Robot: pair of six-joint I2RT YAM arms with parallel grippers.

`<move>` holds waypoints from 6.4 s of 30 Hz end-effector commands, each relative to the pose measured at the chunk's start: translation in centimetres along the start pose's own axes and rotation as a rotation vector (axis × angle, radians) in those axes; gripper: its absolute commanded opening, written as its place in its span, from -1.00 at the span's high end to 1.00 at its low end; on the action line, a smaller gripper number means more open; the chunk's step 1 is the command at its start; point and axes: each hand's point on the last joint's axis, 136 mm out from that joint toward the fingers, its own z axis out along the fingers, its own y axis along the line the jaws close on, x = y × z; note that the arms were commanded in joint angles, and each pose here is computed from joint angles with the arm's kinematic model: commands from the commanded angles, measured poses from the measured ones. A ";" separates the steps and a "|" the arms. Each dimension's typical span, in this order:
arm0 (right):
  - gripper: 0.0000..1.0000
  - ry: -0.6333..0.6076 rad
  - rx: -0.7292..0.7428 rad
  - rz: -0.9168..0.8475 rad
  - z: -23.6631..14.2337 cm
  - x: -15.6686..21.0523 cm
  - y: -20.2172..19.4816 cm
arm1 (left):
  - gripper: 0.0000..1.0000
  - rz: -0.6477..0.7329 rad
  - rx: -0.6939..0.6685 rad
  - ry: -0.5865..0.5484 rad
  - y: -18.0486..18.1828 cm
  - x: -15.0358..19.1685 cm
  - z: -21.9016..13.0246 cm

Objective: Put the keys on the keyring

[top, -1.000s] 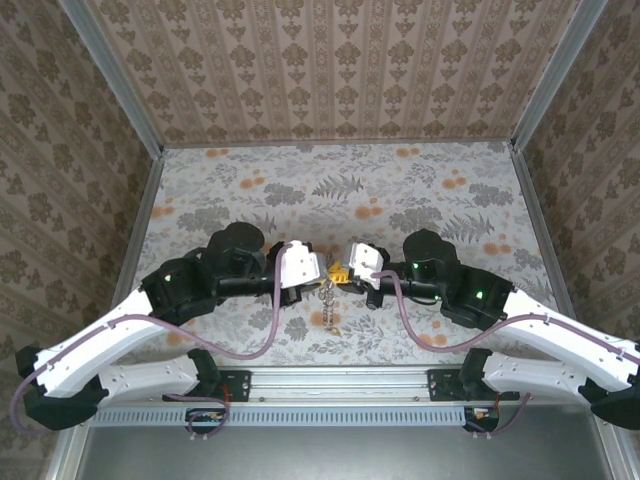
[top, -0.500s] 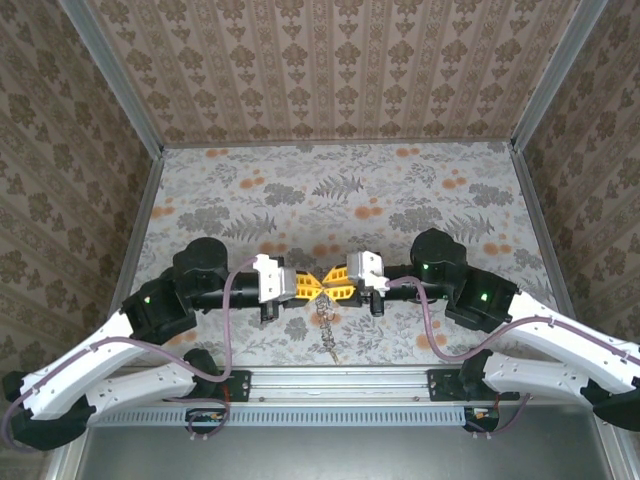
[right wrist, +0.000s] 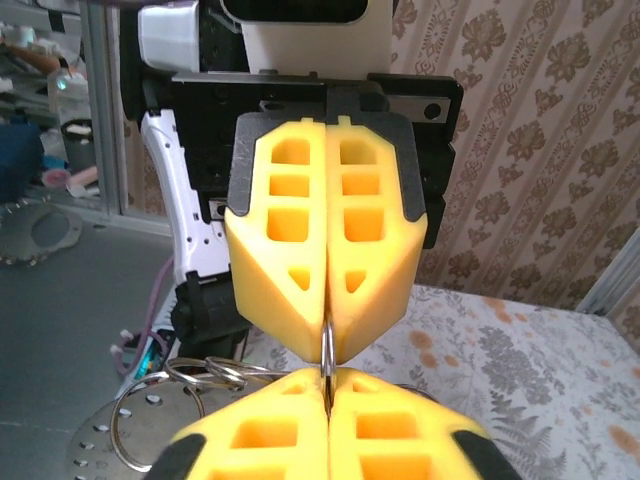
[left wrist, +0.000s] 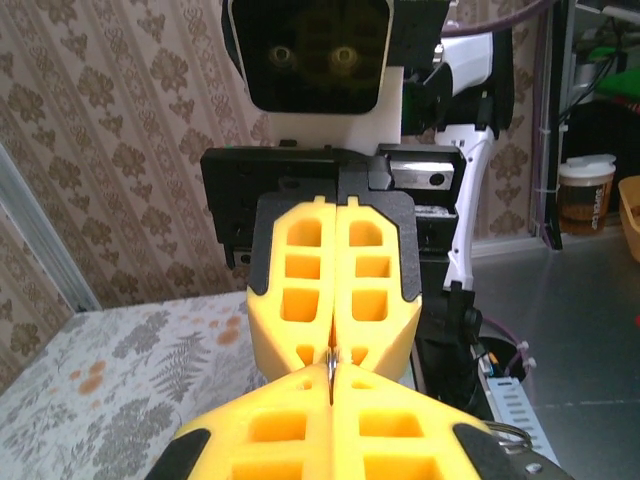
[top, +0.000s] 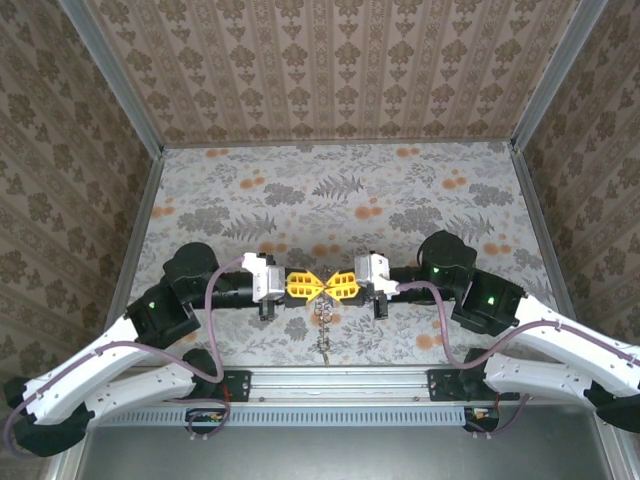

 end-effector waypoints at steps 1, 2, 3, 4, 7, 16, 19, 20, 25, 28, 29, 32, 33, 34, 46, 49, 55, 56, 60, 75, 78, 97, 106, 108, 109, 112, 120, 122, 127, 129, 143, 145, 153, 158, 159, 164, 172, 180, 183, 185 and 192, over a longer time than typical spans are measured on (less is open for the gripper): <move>1.00 0.002 0.046 0.001 0.1 0.4 -0.7 | 1.00 0.021 0.025 -0.127 -0.3 -2.8 -0.4; 1.00 0.004 0.068 -0.001 0.0 0.4 -1.1 | 1.00 0.003 0.009 -0.111 0.1 -2.4 -0.2; 1.00 0.007 0.085 -0.005 -0.1 0.4 -1.3 | 1.00 -0.011 -0.012 -0.070 0.6 -1.8 0.0; 1.00 0.012 0.100 -0.010 -0.2 0.5 -1.6 | 1.00 -0.025 -0.026 -0.018 0.9 -1.1 0.1; 1.00 0.048 0.142 -0.012 -0.3 1.0 -2.3 | 0.92 -0.049 -0.102 0.177 2.3 1.4 0.4; 1.00 0.091 0.122 -0.007 0.6 1.5 -2.3 | 0.83 0.009 -0.156 0.453 3.7 4.9 0.7; 1.00 0.107 0.120 -0.005 0.7 1.8 -2.3 | 0.80 0.025 -0.156 0.504 3.9 5.9 1.0; 1.00 0.111 0.118 -0.005 0.8 1.9 -2.3 | 0.80 0.026 -0.155 0.513 3.9 6.1 1.1; 1.00 0.132 0.110 0.002 1.3 2.3 -2.4 | 1.00 0.025 -0.124 0.526 3.3 6.6 1.3; 1.00 0.134 0.104 0.003 1.5 2.5 -2.3 | 1.00 0.022 -0.095 0.446 2.5 5.4 1.4; 1.00 0.133 0.098 0.003 1.5 2.5 -2.2 | 1.00 0.025 -0.089 0.395 2.2 4.6 1.2; 0.77 0.096 0.064 -0.007 1.4 2.1 -1.4 | 1.00 0.023 -0.037 0.171 0.9 0.8 0.3; 0.72 0.077 0.043 -0.011 1.3 1.9 -0.9 | 1.00 0.022 -0.020 0.111 0.5 -0.3 -0.1; 0.66 0.053 0.014 -0.019 1.1 1.6 -0.3 | 1.00 0.024 0.000 0.045 0.0 -1.3 -0.5; 0.67 -0.052 -0.047 -0.042 0.1 -0.4 1.2 | 1.00 -0.022 0.148 -0.170 -1.5 -3.0 0.2; 0.75 -0.050 -0.044 -0.041 0.1 -0.3 1.2 | 1.00 -0.026 0.147 -0.206 -1.4 -3.0 0.3; 0.99 -0.042 0.000 -0.040 -0.1 -0.4 0.5 | 1.00 -0.019 0.131 -0.255 -1.3 -3.7 0.1; 1.00 -0.035 0.019 -0.040 -0.2 -0.4 0.2 | 1.00 -0.027 0.114 -0.217 -1.0 -3.3 0.2; 1.00 0.011 0.094 -0.036 -0.4 0.0 -1.1 | 0.96 -0.042 0.015 0.054 0.2 -0.7 0.8; 1.00 0.105 0.120 -0.015 0.9 1.5 -2.3 | 0.62 0.002 -0.073 0.520 2.2 6.5 2.7; 1.00 0.131 0.124 -0.021 1.4 2.2 -2.3 | 0.70 0.001 -0.066 0.533 2.1 6.8 2.7; 0.62 0.049 -0.056 0.001 1.9 1.7 1.0 | 1.00 -0.007 0.041 -0.069 -0.5 -1.7 -1.0; 0.54 -0.001 -0.055 0.001 1.3 0.7 1.3 | 1.00 0.024 0.086 -0.192 -1.1 -3.3 -1.1; 0.56 -0.010 -0.053 0.001 1.2 0.6 1.3 | 1.00 0.033 0.089 -0.222 -1.1 -3.5 -1.1; 0.57 -0.014 -0.048 0.000 1.2 0.5 1.2 | 1.00 0.037 0.089 -0.233 -1.1 -3.7 -1.1; 0.68 -0.025 -0.038 -0.003 1.1 0.3 1.1 | 1.00 0.059 0.102 -0.272 -1.4 -4.2 -1.3; 1.00 -0.040 0.012 -0.012 0.5 0.0 0.3 | 1.00 0.035 0.063 -0.215 -0.4 -3.7 -0.6; 1.00 -0.029 0.056 -0.014 0.3 0.1 -0.5 | 1.00 0.017 0.017 -0.095 0.5 -2.2 0.0; 1.00 0.050 0.162 -0.007 0.1 1.4 -2.5 | 0.67 0.007 -0.132 0.239 3.0 2.5 0.7; 1.00 0.077 0.163 -0.002 0.5 2.0 -2.7 | 0.66 0.013 -0.149 0.329 3.4 3.6 1.0; 1.00 0.160 0.126 0.015 1.9 3.3 -2.8 | 1.00 0.014 -0.102 0.516 3.0 6.5 1.8; 1.00 0.142 0.103 0.011 1.8 3.0 -2.3 | 1.00 0.002 -0.078 0.432 2.5 5.2 1.7; 0.59 0.034 -0.045 -0.003 1.4 1.5 0.6 | 1.00 0.013 0.024 -0.040 -0.3 -2.6 -1.4; 0.73 0.050 -0.098 0.019 1.9 1.6 1.2 | 1.00 0.019 0.079 -0.130 -1.2 -4.1 -1.8; 0.75 0.048 -0.102 0.020 2.0 1.6 1.2 | 1.00 0.014 0.084 -0.142 -1.1 -4.1 -1.7; 0.78 0.030 -0.115 0.028 1.9 1.3 1.5 | 1.00 0.016 0.083 -0.200 -0.9 -4.2 -1.4; 0.66 0.003 -0.096 0.027 1.7 1.1 1.3 | 1.00 0.024 0.080 -0.311 -0.8 -5.0 -1.4; 0.59 -0.011 -0.039 0.014 1.0 0.8 0.7 | 1.00 0.024 0.042 -0.296 -0.3 -4.9 -1.6; 0.55 -0.017 -0.025 0.016 0.7 0.8 0.7 | 1.00 0.026 0.026 -0.288 -0.1 -4.8 -1.9; 0.56 -0.008 -0.014 0.022 0.7 1.1 0.5 | 1.00 0.026 0.029 -0.291 -0.2 -4.9 -2.1; 0.58 -0.016 0.014 0.022 0.3 0.9 0.1 | 1.00 0.023 0.044 -0.289 -0.5 -4.9 -2.2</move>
